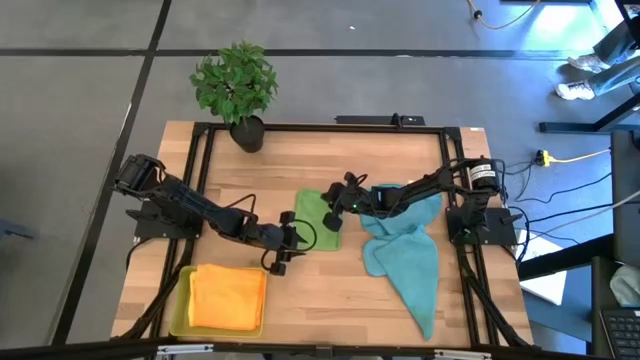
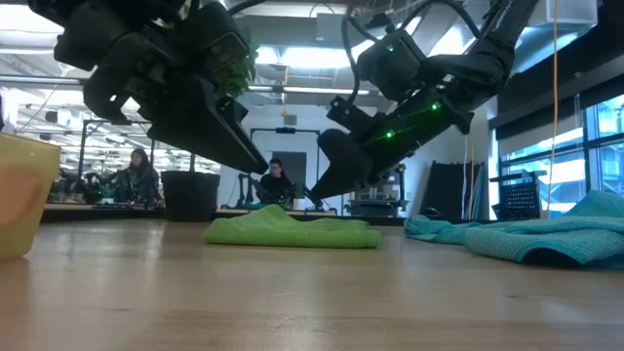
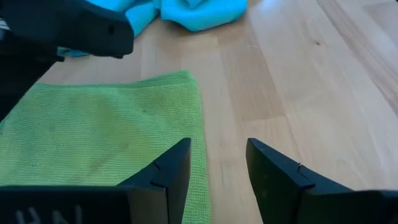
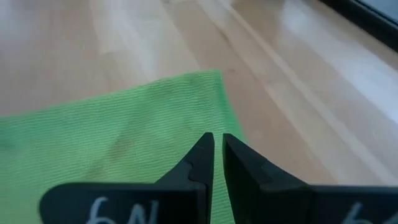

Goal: Fold microfiber towels
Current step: Fold the green microfiber cloth

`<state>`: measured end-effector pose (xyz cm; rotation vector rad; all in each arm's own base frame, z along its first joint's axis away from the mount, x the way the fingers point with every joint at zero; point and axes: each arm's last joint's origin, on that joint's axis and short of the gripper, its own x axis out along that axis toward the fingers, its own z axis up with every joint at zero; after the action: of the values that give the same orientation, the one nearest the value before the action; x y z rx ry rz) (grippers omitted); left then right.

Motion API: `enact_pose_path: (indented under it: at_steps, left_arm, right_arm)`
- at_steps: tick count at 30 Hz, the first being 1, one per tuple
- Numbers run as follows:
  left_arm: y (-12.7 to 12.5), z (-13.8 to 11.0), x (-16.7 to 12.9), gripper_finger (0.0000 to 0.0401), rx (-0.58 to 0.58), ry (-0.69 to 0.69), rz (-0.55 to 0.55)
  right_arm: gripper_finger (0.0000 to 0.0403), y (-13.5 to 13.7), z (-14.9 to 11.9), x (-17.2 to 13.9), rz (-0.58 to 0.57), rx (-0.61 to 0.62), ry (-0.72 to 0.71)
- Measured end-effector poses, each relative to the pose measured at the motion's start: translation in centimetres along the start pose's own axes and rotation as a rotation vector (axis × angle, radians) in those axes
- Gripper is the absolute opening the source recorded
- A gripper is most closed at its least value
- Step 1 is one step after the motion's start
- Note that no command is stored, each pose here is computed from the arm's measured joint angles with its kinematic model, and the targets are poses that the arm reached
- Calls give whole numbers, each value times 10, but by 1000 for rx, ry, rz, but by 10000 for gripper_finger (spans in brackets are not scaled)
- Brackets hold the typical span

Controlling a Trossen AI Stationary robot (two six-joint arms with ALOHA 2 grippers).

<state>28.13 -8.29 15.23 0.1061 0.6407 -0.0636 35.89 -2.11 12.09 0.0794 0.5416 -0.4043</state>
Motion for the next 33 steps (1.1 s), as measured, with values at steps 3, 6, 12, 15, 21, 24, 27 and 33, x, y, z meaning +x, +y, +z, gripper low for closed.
enact_pose_path:
  at_steps: [3, 6, 12, 15, 21, 24, 27, 33]
  left_arm:
    - [0, 0, 0, 147, 0, 0, 1]
    - [4, 1, 1, 147, 0, -10, 15]
    - [12, 2, 2, 147, -3, -11, 32]
    - [13, 3, 2, 147, -5, -20, 35]
    - [21, 8, 4, 157, 54, -1, 50]
    - [26, 13, 4, 170, 55, 48, 34]
    - [27, 9, 6, 181, 81, 95, 21]
    - [16, 5, 2, 188, 116, 134, -43]
  right_arm:
    - [37, 1, 0, 0, 51, 0, 9]
    - [37, 5, -1, -1, 104, -4, 18]
    - [37, 13, -2, -4, 144, -74, 13]
    - [37, 15, -2, -4, 155, -89, 7]
    - [37, 17, 12, -23, 287, -93, 35]
    - [37, 21, 22, -39, 309, -102, 30]
    - [37, 35, 20, -51, 385, -139, 64]
    - [56, 73, 2, -72, 459, -224, 125]
